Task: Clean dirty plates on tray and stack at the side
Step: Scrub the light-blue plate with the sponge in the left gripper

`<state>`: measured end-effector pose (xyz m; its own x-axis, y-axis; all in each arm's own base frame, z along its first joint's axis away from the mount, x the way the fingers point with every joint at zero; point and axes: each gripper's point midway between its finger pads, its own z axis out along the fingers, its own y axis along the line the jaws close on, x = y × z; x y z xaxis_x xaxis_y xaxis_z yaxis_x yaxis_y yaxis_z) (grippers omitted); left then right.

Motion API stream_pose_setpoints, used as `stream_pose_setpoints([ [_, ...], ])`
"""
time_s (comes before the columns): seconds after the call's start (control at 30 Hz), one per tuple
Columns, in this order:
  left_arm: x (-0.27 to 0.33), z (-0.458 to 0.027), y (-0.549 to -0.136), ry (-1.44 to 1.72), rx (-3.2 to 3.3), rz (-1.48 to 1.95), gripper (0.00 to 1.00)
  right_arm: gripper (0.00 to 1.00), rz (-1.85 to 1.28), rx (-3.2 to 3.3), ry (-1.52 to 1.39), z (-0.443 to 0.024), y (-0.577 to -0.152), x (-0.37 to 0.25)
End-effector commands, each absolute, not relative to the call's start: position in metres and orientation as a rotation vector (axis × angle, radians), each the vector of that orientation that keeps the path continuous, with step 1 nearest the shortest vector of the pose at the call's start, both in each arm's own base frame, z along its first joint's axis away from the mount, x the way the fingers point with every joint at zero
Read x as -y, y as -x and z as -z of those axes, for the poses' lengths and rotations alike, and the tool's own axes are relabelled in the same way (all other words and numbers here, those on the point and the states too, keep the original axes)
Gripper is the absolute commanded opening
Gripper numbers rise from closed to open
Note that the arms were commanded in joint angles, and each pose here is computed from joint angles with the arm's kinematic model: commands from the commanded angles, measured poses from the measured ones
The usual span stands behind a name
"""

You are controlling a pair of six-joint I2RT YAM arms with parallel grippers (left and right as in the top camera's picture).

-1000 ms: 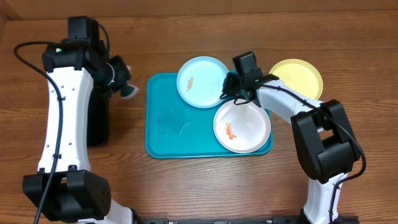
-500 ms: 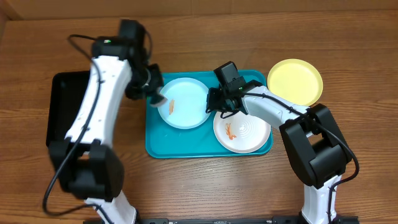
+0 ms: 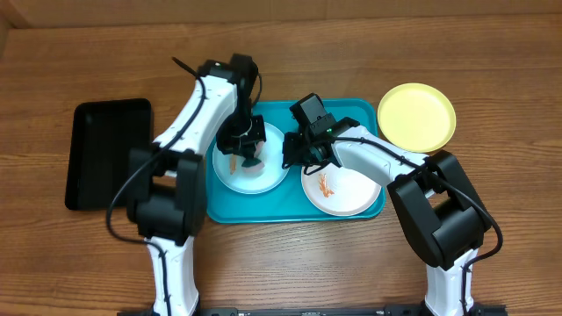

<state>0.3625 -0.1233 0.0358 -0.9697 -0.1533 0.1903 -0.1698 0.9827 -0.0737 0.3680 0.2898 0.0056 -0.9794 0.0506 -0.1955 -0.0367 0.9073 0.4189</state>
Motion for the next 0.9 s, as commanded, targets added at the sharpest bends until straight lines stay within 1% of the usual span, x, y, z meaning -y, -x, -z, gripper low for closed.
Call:
stream_pose_setpoints([
  [0.0,0.124,-0.014,-0.356,-0.226,2.883,-0.112,0.04,0.05,-0.534,-2.895,-0.031,0.005,-0.364,-0.278],
  [0.1,0.122,0.0,-0.359,-0.227,2.875,-0.096,0.04,0.05,-0.509,-2.895,-0.037,0.006,-0.365,-0.275],
  [0.2,0.11,0.02,-0.363,-0.217,2.884,0.019,0.04,0.05,-0.512,-2.892,-0.037,0.006,-0.366,-0.275],
  [0.33,0.068,0.027,-0.36,-0.17,2.874,0.367,0.04,0.05,-0.511,-2.893,-0.037,0.006,-0.365,-0.275],
  [0.5,0.006,-0.001,-0.366,-0.17,2.828,0.937,0.04,0.04,-0.511,-2.891,-0.037,0.006,-0.366,-0.275],
  [0.57,-0.005,-0.009,-0.368,-0.175,2.808,1.054,0.04,0.04,-0.507,-2.89,-0.037,0.006,-0.366,-0.275],
  [0.63,-0.003,-0.009,-0.367,-0.197,2.813,1.037,0.04,0.04,-0.49,-2.885,-0.041,0.006,-0.367,-0.273],
  [0.73,0.014,0.003,-0.367,-0.248,2.851,0.877,0.04,0.04,-0.489,-2.883,-0.042,0.006,-0.368,-0.273],
  [0.8,0.033,0.015,-0.367,-0.293,2.882,0.694,0.04,0.04,-0.49,-2.884,-0.042,0.006,-0.368,-0.273],
  [0.87,0.066,0.027,-0.369,-0.312,2.906,0.407,0.04,0.04,-0.49,-2.884,-0.042,0.006,-0.368,-0.273],
])
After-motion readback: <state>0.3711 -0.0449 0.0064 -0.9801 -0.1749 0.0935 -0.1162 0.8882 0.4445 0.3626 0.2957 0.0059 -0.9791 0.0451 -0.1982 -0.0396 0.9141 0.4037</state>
